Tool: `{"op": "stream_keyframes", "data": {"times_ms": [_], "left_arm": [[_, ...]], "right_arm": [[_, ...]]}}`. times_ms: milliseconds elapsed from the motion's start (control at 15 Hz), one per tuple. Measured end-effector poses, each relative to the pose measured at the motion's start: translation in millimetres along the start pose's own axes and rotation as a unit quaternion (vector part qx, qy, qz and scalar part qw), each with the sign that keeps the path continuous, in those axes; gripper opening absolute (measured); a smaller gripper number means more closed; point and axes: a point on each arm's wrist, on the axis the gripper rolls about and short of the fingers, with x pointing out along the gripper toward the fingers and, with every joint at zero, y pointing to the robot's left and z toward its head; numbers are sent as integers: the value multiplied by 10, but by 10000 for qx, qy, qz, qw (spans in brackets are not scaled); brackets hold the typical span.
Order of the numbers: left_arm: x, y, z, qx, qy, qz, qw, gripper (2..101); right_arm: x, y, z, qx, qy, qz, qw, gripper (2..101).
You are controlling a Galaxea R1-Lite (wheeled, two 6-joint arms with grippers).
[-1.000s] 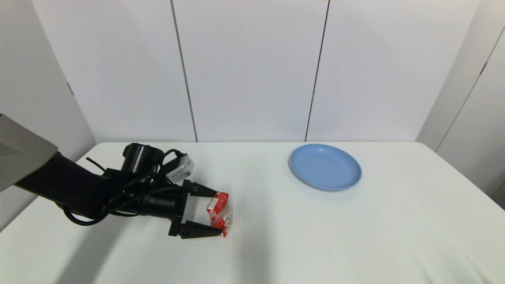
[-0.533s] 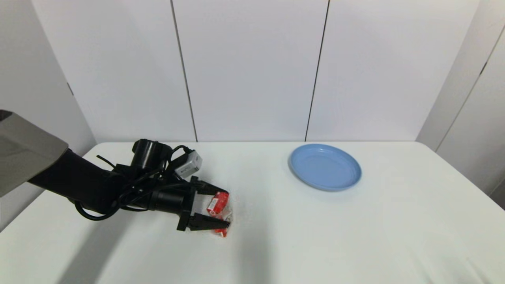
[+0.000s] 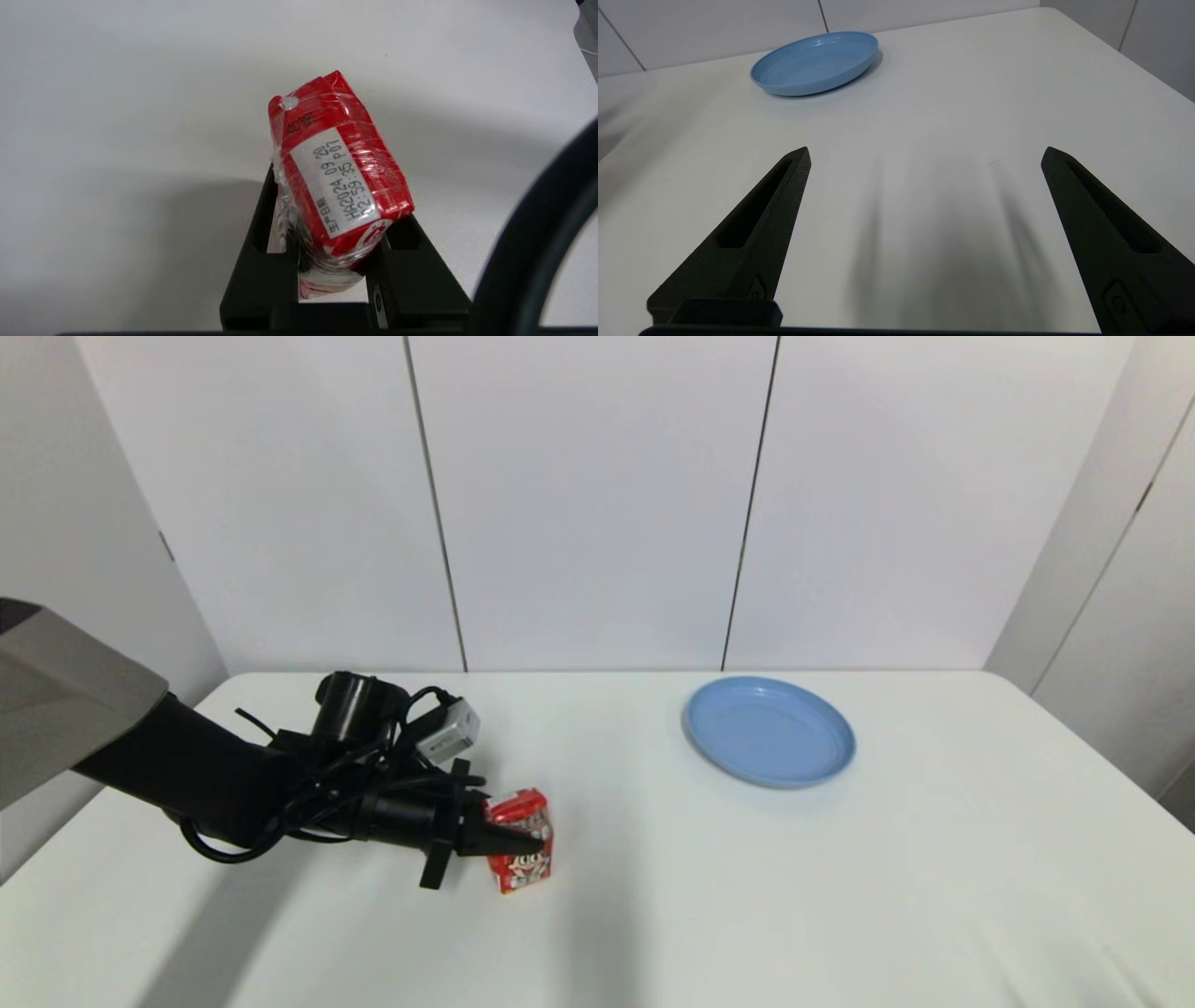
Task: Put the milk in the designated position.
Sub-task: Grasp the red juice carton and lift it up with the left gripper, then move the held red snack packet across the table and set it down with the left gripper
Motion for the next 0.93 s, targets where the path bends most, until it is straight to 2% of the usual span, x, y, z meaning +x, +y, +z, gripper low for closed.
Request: {"op": "stream_keyframes", "data": {"times_ms": [400,733,933], "left_arm": [[-92,-141,16,-197,169,101,9996,232],[-187,-173,322,-47,176,612,9980,232],[-193,-118,579,53,170,1117,9936,232]], "right_arm": [[0,0,0,-2,0,0,10000,980],[0,0,0,-2,0,1,10000,980],[0,0,0,-2,0,0,10000,980]]}}
